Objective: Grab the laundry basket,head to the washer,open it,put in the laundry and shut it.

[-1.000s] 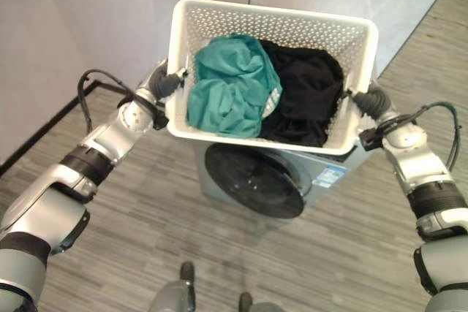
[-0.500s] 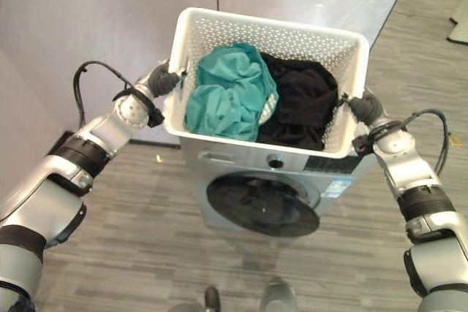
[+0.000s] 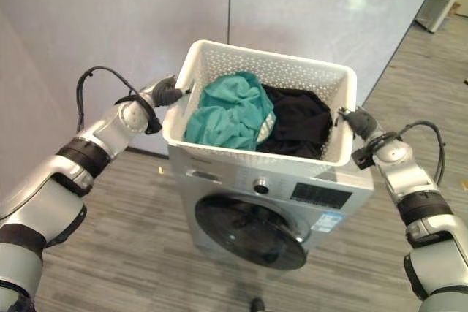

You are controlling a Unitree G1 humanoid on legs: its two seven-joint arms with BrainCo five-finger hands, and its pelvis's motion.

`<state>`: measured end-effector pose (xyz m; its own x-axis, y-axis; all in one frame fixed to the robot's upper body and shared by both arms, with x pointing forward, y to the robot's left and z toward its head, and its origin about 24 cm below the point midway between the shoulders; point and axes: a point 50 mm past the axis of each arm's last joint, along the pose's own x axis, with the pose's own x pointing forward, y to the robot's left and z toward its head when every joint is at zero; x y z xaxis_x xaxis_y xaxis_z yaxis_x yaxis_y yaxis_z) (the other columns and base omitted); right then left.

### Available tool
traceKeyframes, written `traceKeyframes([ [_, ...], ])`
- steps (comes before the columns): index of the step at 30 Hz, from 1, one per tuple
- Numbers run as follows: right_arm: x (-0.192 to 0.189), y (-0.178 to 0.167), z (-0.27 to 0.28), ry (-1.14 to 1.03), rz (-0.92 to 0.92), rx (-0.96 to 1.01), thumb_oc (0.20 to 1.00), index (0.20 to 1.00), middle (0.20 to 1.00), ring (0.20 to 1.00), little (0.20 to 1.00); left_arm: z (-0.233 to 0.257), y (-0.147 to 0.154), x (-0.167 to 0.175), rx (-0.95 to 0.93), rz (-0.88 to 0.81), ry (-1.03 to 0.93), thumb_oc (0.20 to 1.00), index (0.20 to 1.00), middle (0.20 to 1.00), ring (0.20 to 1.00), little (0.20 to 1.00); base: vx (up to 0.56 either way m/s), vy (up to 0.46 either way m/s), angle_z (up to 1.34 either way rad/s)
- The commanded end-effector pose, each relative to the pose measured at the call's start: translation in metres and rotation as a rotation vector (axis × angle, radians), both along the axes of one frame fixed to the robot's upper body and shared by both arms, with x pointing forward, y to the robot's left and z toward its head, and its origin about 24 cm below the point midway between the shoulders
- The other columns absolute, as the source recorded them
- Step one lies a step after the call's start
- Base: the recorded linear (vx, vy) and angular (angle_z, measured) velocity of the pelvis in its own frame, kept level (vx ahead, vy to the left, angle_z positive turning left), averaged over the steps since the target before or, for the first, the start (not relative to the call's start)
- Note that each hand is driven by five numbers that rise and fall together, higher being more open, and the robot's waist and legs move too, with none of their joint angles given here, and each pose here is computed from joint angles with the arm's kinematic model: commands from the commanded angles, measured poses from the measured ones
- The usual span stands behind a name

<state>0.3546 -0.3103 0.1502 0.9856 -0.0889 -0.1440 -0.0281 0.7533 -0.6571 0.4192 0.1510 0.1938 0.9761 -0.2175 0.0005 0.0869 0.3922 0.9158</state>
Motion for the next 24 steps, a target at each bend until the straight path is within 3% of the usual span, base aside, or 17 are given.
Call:
traceKeyframes([
  [1,-0.022,-0.074,0.028,0.007,-0.326,-0.105,0.200,0.200,0.200,0.200,0.200,0.069,0.035,0.007,-0.083,0.233,-0.273,0.200,0.200,0.200,0.200,0.200,0.08,-0.040,0.23],
  [9,-0.010,-0.080,0.060,0.027,-0.405,-0.199,0.200,0.200,0.200,0.200,0.200,0.095,0.014,0.010,-0.027,0.210,-0.311,0.200,0.200,0.200,0.200,0.200,0.06,-0.028,-0.05],
  [16,0.027,-0.031,0.104,-0.142,-0.336,-0.144,0.200,0.200,0.200,0.200,0.200,0.144,0.002,0.004,-0.076,0.198,-0.446,0.200,0.200,0.200,0.200,0.200,-0.05,0.004,-0.07],
  [24,0.033,-0.019,0.121,-0.191,-0.331,-0.110,0.200,0.200,0.200,0.200,0.200,0.166,-0.006,-0.001,-0.103,0.179,-0.511,0.200,0.200,0.200,0.200,0.200,-0.02,0.007,0.04],
])
